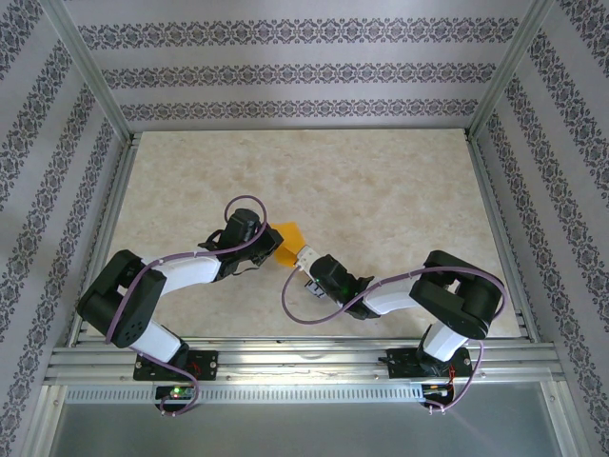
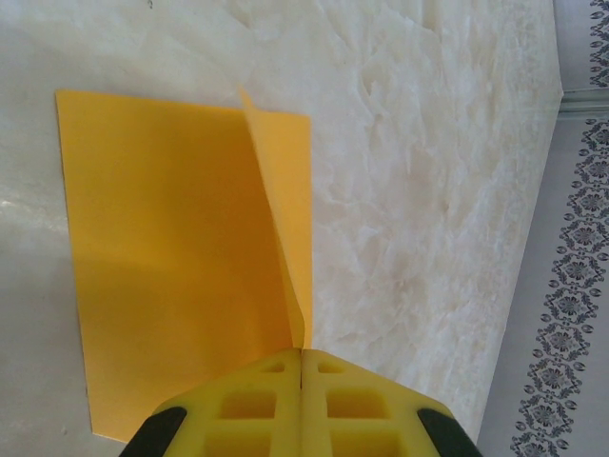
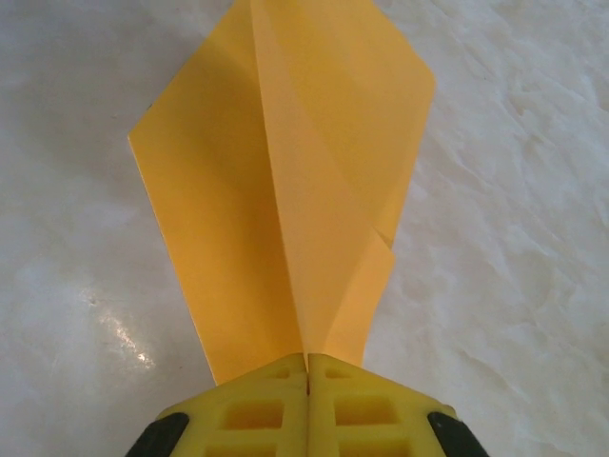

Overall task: Fold a paper plane with a square sheet of paper (pick it up from the middle)
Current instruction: Fourth fold the wing at the center of the table.

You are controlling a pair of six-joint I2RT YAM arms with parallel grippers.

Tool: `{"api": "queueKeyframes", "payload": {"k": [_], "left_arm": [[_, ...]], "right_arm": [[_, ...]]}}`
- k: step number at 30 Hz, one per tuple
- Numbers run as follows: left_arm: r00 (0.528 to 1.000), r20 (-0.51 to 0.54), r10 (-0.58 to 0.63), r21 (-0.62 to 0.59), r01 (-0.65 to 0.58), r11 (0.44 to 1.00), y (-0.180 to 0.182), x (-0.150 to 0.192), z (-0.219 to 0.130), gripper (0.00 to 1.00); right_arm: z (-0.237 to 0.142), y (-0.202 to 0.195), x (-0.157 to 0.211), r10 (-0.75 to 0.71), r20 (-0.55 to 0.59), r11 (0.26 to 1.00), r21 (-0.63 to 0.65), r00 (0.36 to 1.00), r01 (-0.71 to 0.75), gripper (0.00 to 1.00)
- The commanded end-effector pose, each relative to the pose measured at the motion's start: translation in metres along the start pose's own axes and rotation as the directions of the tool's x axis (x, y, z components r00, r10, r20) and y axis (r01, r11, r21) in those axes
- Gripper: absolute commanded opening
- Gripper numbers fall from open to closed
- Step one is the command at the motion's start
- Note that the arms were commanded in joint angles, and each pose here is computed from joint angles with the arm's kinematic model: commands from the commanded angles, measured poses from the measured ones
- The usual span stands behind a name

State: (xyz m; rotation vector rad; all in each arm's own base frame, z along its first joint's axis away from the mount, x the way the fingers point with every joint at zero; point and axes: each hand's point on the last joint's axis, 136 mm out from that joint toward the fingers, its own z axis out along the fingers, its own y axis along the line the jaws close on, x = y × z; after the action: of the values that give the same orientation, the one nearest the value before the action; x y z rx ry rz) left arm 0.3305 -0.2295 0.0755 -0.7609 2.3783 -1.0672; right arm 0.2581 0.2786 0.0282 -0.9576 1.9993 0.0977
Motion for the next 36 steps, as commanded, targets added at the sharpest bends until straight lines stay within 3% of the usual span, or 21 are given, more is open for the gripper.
{"api": "queueKeyframes", "payload": {"k": [1,9,15,23,36], "left_arm": [[1.0,0.018,0.023,0.001,-0.023,1.0,-0.007,-0.001,-0.005,0.0],[0.998,0.049,0.031,-0.021,-0.03,0.999,-0.002,-0.012,-0.014,0.35],[0.993,0.097,0.067,-0.061,-0.061,0.996,0.002,-0.022,-0.031,0.46],[0.99,0.115,0.078,-0.067,-0.071,0.995,0.003,-0.026,-0.038,0.49],[0.992,0.106,0.074,-0.056,-0.068,0.996,0.003,-0.023,-0.037,0.48]], "right_arm": [[0.002,-0.003,-0.006,0.052,0.019,0.999,-0.007,0.998,-0.052,0.02],[0.004,0.007,-0.014,0.202,0.024,0.968,-0.155,0.979,-0.196,0.0],[0.001,0.016,-0.028,0.37,0.002,0.88,-0.32,0.929,-0.35,0.0],[0.003,0.011,-0.035,0.565,-0.095,0.715,-0.438,0.819,-0.544,0.0],[0.015,0.013,-0.021,0.626,-0.192,0.644,-0.419,0.756,-0.64,0.0]]}}
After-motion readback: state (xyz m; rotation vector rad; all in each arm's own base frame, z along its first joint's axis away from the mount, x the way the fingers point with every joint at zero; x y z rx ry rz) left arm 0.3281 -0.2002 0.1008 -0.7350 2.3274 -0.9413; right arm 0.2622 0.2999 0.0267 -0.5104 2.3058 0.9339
